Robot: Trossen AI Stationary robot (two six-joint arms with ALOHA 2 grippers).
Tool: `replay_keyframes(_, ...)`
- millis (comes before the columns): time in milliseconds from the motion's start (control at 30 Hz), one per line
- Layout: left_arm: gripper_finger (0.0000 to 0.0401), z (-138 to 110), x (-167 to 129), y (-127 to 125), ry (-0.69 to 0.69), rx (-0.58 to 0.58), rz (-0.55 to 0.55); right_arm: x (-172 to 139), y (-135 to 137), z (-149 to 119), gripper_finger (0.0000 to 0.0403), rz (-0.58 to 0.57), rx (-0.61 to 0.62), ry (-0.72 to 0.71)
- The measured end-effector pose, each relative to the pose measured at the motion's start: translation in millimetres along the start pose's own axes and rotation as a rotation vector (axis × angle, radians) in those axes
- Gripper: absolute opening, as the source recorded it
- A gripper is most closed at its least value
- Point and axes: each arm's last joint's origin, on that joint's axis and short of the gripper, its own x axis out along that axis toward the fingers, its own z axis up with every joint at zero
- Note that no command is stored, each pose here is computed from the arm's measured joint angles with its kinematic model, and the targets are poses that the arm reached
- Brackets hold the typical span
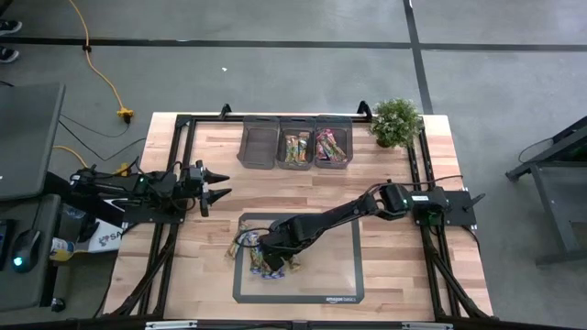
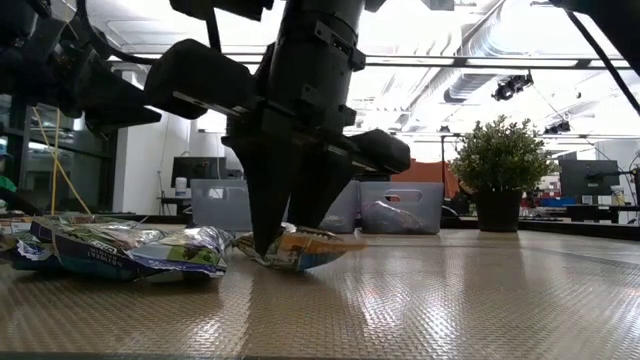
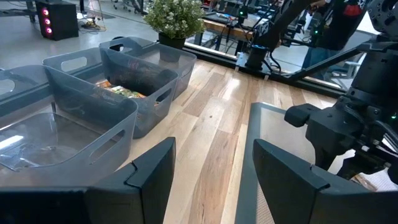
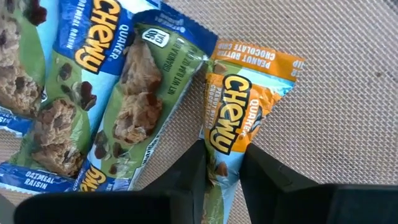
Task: Pick and place Granola Bars by type
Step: Put the orange granola bar into the middle black bin
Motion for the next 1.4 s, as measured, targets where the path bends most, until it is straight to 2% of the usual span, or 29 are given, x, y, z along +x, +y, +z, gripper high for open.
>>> replay_keyframes(267,0.0211,0,0,0,0.000,0.000,0.000,-14,7,9,0.0073,0.021,-0.014,-0.075)
replay_keyframes(667,0.0211,0,0,0,0.000,0.000,0.000,-15,7,9,0.0073,0.023,-0.030,-0.075)
replay_keyframes(1167,0.0211,0,0,0,0.000,0.000,0.000,-25,35,22,0.0073,0.317,-0.153,-0.220)
replay_keyframes(1400,0.0211,0,0,0,0.000,0.000,0.000,-52,51,34,0.0064,0.528,-0.257,-0.362)
